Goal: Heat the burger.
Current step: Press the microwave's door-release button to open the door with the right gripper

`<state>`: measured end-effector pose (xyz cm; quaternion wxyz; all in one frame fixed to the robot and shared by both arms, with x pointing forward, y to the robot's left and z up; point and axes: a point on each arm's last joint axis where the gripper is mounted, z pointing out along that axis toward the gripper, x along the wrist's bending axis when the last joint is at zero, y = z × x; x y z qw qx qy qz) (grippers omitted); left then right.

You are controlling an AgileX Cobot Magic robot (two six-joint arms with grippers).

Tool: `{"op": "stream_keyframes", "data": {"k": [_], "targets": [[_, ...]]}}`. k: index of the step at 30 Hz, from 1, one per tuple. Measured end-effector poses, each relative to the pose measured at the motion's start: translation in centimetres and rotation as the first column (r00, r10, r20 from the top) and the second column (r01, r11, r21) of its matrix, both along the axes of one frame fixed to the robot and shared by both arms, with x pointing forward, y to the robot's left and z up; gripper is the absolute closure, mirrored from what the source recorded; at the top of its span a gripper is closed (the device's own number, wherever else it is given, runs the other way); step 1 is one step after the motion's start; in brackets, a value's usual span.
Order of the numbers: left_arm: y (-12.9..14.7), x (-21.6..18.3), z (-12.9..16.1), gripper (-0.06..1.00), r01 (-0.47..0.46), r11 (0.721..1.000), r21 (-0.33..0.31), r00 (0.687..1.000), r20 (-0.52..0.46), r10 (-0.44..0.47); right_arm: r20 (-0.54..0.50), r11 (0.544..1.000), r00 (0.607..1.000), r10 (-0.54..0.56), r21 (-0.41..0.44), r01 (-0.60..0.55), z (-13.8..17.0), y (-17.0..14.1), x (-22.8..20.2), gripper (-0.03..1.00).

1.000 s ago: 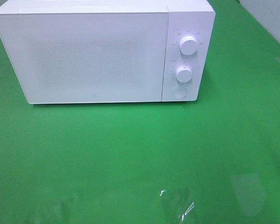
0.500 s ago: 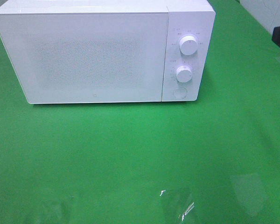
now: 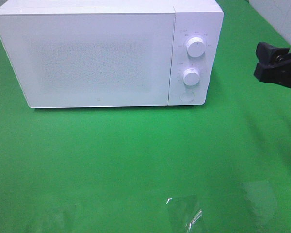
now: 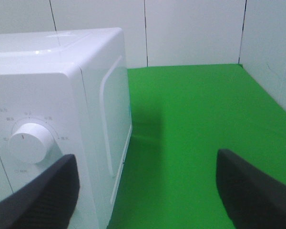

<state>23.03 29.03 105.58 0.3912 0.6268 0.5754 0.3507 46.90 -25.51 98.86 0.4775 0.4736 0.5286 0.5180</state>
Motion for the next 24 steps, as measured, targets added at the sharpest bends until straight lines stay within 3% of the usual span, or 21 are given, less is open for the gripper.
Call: {"op": "stream_keyframes", "data": {"k": [15, 24], "targets": [[0.0, 0.0, 0.0, -0.05, 0.0, 1.0, 0.0, 1.0, 0.0, 0.0, -0.042, 1.0, 0.999, -0.019, -0.016, 0.018, -4.2, 5.1, -0.2, 0.21], [0.0, 0.0, 0.0, -0.05, 0.0, 1.0, 0.0, 1.0, 0.0, 0.0, -0.119, 0.997, 0.991, 0.067, -0.031, -0.071, -6.3, 7.8, -1.2, 0.21]]}}
